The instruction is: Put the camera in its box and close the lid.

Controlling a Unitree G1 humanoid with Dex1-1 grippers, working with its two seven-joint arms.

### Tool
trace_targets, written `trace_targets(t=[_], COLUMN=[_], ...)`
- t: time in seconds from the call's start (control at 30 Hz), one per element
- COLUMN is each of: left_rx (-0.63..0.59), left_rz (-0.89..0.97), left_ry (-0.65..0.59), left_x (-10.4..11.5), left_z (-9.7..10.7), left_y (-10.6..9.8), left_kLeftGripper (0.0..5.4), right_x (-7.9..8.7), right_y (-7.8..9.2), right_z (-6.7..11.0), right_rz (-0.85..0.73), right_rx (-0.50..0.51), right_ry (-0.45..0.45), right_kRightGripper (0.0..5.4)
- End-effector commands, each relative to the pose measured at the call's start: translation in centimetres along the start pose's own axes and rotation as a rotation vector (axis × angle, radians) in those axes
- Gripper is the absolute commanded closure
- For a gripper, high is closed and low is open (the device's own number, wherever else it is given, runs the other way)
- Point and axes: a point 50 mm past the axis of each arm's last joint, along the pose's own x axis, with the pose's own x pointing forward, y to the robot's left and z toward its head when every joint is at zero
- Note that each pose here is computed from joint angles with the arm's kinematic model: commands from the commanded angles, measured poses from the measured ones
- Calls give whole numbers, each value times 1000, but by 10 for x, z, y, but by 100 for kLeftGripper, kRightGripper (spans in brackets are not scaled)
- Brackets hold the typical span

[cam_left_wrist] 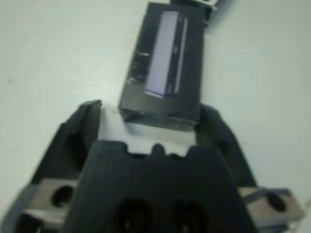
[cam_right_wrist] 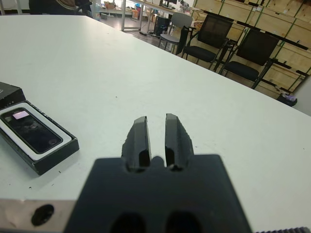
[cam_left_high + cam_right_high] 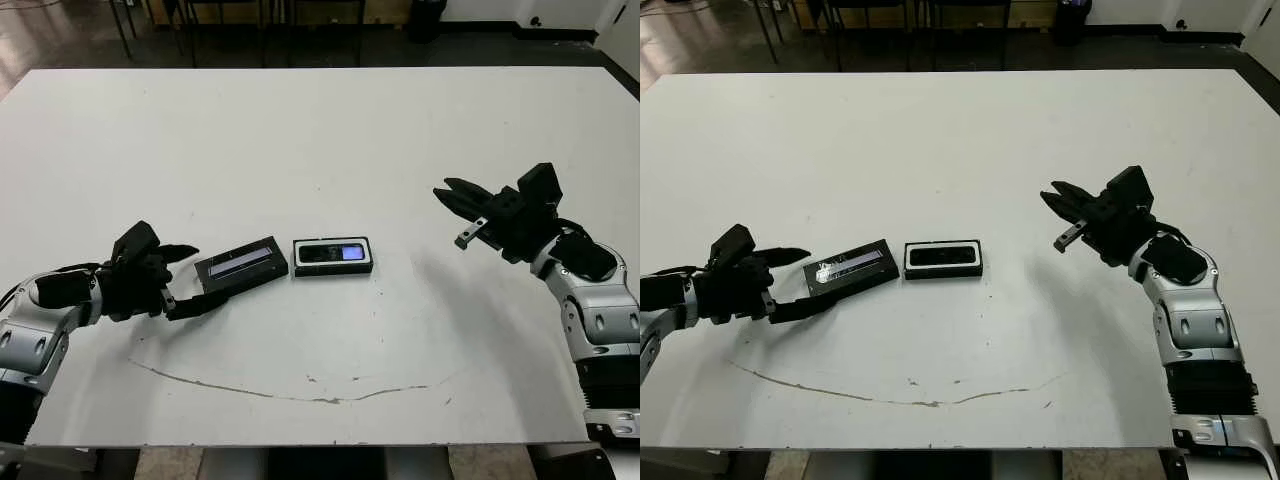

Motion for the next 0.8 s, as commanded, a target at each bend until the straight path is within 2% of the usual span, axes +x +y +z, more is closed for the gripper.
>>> trace_targets(t=[0.03, 0.17, 0.33, 0.57, 0.67, 0.8], left_rx=[10, 14, -23, -61, -77, -18], left_rz=[-75, -110, -136, -120, -73, 2], left_ry=[12, 14, 9, -24, -88, -188], left_x=[0, 1, 4, 0, -5, -12], left_z=[0, 2, 3, 5, 9, 20], left_y=[2, 3, 3, 5, 7, 15], left_kLeftGripper=[282, 378, 441, 452, 452, 452], right_x=[-1, 0, 0, 0, -1, -1], right_y=[0, 0, 0, 2, 2, 3], right_z=[-3, -2, -1, 0, -1, -1], right_rz=[3, 2, 0, -1, 1, 0], right_rx=[-6, -3, -16, -16, 0, 1], right_ry=[34, 36, 44, 52, 58, 58], right_kRightGripper=[540, 540, 540, 540, 540, 540])
